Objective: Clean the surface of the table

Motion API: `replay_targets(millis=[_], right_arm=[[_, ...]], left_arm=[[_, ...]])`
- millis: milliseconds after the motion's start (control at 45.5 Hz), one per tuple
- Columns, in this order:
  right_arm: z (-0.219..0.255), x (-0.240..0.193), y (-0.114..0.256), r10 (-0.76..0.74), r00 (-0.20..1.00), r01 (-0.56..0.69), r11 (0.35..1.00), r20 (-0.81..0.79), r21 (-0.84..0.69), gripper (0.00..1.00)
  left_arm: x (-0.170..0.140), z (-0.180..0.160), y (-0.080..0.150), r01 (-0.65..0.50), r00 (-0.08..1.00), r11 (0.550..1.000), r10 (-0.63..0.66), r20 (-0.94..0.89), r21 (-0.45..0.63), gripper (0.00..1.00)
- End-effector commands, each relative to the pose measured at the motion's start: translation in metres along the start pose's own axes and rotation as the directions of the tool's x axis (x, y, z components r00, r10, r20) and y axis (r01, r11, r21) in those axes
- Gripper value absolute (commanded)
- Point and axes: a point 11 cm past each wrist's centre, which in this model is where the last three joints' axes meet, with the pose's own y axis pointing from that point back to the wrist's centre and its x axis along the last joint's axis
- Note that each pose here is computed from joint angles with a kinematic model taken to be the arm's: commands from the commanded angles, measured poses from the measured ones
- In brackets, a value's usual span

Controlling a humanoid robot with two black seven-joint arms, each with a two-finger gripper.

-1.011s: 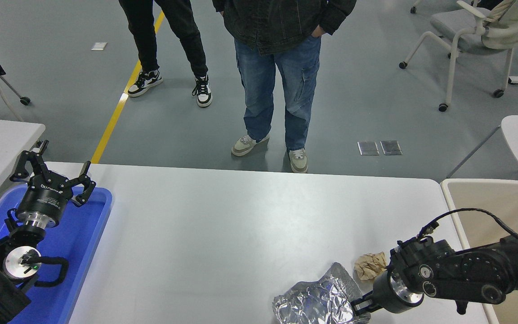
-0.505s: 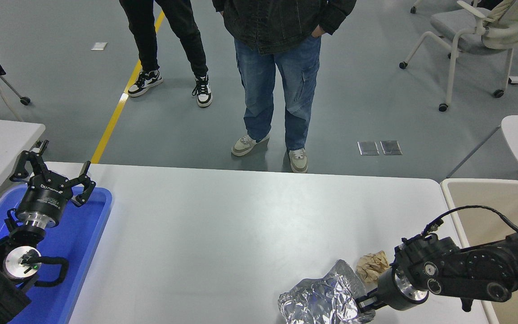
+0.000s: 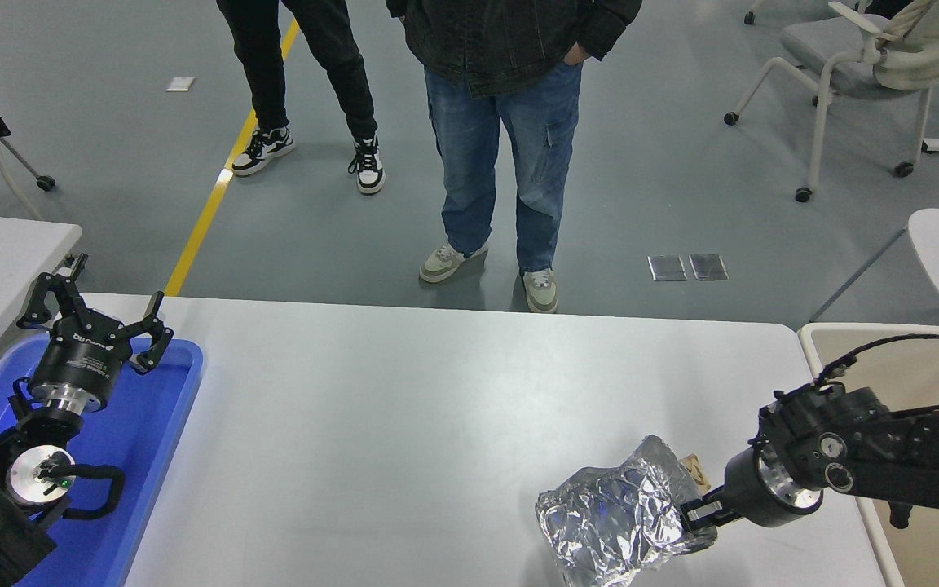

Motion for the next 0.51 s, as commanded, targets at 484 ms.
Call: replay_targets(millis=[484], right_arm=[[0.015,0.049,0.138,0.052,0.996,-0.054,0.998,0.069,0.023,0.0]], left_arm=[[0.0,0.0,0.0,0.0,1.0,1.0,0.0,0.0,0.0,1.0]])
